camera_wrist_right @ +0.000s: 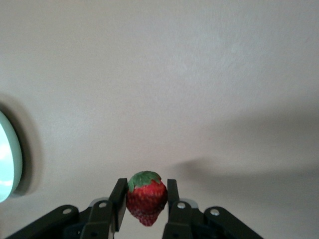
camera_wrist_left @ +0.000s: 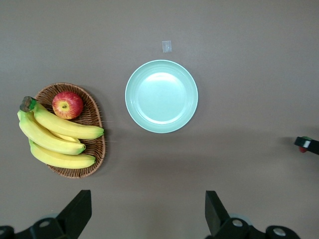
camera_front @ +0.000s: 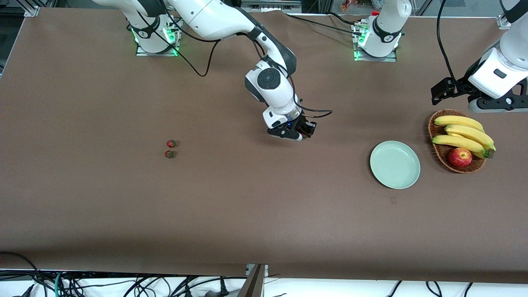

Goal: Collect all strawberries into plate
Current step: 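Carry the strawberry to mid-table with the right gripper and release it, then grasp a strawberry with the right gripper while the left gripper grasps another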

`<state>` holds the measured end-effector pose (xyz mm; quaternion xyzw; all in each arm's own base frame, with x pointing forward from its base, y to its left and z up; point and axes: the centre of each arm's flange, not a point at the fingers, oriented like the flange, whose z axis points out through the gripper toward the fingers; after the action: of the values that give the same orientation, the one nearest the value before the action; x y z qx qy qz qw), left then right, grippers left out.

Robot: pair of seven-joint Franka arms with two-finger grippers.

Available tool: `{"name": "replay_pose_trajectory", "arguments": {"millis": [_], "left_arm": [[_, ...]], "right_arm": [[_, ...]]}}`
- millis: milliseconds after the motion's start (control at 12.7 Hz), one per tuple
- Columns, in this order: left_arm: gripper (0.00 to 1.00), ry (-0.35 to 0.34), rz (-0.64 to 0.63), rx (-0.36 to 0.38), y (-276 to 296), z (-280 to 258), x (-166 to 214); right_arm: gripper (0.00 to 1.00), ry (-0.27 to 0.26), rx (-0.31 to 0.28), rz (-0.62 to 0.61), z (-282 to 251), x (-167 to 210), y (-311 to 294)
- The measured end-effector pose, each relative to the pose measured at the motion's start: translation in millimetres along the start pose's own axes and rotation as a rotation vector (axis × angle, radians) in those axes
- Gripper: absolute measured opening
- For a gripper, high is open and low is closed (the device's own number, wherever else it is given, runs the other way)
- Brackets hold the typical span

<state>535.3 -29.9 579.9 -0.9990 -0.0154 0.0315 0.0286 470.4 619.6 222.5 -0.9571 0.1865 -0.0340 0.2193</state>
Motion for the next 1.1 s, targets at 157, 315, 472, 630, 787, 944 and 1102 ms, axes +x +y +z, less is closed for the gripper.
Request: {"name": "replay_pose_trajectory", "arguments": {"millis": [157,315,472,630,787,944,1102], "left_arm": [[1.0,-0.003,0.0,0.0,0.0,0.2,-0.2],[1.0,-0.005,0.0,0.0,0.1,0.8,-0.2],[1.0,-0.014,0.003,0.0,1.7,3.6,0.6],[1.0,-0.089,0.035,0.002,19.2,25.4,4.1],[1.0,-0.181,0.085,-0.006,51.4,59.3,10.7],[1.0,-0.252,0.093,-0.036,79.5,95.0,17.8],[1.0,-0.264,0.06,-0.042,103.3,135.4,28.4]], "right_arm": [[0.55,0.023,-0.005,0.017,-8.0,19.3,-1.1],[0.78,0.017,-0.069,0.03,-35.0,63.5,1.5],[0.99,-0.028,-0.162,-0.037,-79.4,119.7,16.2],[1.0,-0.107,-0.263,-0.15,-119.1,183.6,54.7],[1.0,-0.162,-0.365,-0.278,-141.2,243.7,112.4],[1.0,-0.193,-0.474,-0.4,-153.6,284.3,179.0],[1.0,-0.215,-0.526,-0.456,-154.7,299.9,245.1]]}}
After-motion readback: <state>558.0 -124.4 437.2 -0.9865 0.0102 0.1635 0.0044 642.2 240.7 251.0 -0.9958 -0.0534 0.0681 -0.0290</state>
